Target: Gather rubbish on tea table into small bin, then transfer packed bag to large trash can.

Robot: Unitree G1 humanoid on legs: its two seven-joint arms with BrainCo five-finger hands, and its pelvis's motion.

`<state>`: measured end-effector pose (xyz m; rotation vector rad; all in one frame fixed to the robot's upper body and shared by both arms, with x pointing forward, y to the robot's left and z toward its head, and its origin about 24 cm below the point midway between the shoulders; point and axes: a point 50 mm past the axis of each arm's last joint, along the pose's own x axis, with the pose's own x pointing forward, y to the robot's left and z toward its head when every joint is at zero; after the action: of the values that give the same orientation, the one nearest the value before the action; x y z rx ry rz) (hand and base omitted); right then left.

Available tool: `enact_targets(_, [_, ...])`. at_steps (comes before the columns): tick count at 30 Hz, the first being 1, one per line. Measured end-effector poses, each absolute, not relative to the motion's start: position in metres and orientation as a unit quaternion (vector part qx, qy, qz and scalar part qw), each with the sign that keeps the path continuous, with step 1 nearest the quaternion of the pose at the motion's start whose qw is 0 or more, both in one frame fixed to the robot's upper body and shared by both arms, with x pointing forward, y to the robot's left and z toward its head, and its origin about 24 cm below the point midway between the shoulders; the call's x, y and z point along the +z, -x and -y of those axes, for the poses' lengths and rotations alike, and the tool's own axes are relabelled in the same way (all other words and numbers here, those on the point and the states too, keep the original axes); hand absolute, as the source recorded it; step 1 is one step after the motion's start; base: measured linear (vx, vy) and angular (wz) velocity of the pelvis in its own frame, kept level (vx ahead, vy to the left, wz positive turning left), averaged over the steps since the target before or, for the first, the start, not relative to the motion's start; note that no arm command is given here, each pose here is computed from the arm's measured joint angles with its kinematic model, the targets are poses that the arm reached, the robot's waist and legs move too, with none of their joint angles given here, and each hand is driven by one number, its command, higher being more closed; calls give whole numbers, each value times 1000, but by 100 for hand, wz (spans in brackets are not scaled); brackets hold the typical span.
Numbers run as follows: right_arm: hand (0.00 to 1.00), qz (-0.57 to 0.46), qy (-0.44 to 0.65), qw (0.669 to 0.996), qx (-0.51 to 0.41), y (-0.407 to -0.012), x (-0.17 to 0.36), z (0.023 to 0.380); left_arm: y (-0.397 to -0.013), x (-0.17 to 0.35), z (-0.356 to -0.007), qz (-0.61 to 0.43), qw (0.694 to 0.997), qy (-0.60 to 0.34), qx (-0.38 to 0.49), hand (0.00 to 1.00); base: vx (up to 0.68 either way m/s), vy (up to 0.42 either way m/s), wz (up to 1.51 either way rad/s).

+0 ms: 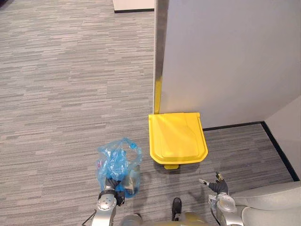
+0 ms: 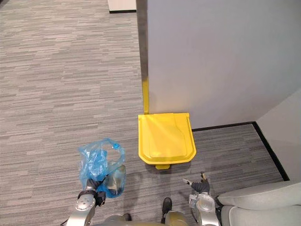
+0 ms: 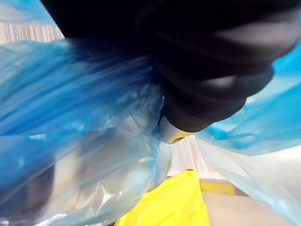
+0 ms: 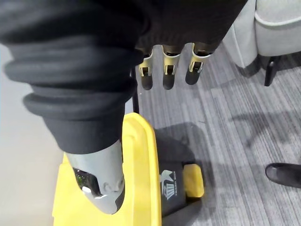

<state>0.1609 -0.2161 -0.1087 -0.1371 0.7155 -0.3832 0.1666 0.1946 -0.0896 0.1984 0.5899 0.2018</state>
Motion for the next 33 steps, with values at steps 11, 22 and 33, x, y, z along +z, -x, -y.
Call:
enact_targets(11, [0, -355, 63, 914, -187, -162, -111, 216, -148, -103, -203, -330, 931, -110, 109, 100, -106, -10, 3])
enact_targets(22, [0, -357, 64, 912, -189, -160, -112, 217, -147, -103, -202, -331, 931, -109, 109, 100, 6, -10, -2])
enact_targets(33, [0, -329, 67, 925, -178, -184, -102, 213, -152, -95, -213, -314, 934, -110, 130, 100, 22, 37, -21])
